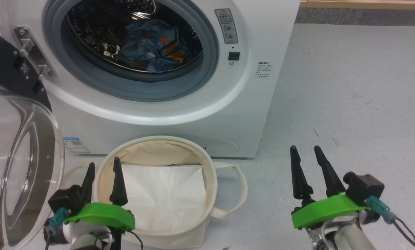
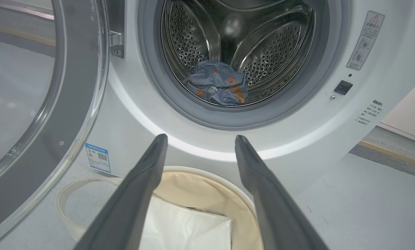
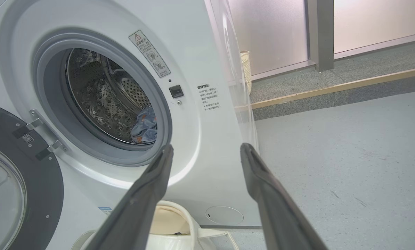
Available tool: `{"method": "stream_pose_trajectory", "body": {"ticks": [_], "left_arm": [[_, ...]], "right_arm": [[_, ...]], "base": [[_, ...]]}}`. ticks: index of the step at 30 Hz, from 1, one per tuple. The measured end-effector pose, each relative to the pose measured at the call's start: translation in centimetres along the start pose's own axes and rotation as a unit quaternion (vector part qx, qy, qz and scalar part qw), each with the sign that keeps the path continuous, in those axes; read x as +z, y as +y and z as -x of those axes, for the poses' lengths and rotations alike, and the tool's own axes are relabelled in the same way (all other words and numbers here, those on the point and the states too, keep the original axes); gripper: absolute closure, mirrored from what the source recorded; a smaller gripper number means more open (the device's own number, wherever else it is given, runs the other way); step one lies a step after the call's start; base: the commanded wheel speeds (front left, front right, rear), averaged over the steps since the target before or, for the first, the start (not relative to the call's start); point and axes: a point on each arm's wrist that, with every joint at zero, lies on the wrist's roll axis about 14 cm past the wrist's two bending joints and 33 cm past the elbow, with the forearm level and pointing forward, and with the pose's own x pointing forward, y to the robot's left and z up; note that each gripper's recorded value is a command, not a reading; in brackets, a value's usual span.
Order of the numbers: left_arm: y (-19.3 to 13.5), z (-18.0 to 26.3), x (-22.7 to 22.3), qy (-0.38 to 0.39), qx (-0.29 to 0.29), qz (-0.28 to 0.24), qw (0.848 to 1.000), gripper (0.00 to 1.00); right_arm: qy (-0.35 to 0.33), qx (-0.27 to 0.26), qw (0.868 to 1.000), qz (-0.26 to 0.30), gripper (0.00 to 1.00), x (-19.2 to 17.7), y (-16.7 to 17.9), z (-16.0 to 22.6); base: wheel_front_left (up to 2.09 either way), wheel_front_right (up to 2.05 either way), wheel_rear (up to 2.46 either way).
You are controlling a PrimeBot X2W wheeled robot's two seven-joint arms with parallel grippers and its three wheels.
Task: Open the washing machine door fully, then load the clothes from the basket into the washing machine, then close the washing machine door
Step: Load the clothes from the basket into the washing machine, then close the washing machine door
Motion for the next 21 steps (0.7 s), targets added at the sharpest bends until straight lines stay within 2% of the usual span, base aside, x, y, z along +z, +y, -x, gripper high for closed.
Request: {"method": "stream_pose_trajectory", "body": {"ticks": [6,11,16,21], "left_arm": [[-0.4,0.0,-0.1,0.001,-0.006,-0.002,1.0,0.0],[0.4,-0.1,-0.3,0.005,0.013,0.024,1.0,0.0],[0.5,-0.2,-0.7,0.01,0.015,0.026,1.0,0.0],[0.8,-0.2,-0.9,0.013,0.021,0.027,0.999,0.0]], "right_arm": [[0.001,0.0,1.0,0.0,0.0,-0.1,0.0,0.0],[0.004,0.0,1.0,-0.001,0.0,-0.3,-0.1,-0.1],[0.009,-0.003,1.0,-0.002,0.0,-0.7,-0.3,-0.2],[0.011,-0.004,1.0,-0.004,0.0,-0.8,-0.4,-0.3]], "base": [[0.0,0.0,0.0],[-0.18,0.05,0.13],[-1.09,0.39,0.7],[-1.8,1.05,0.75]]}}
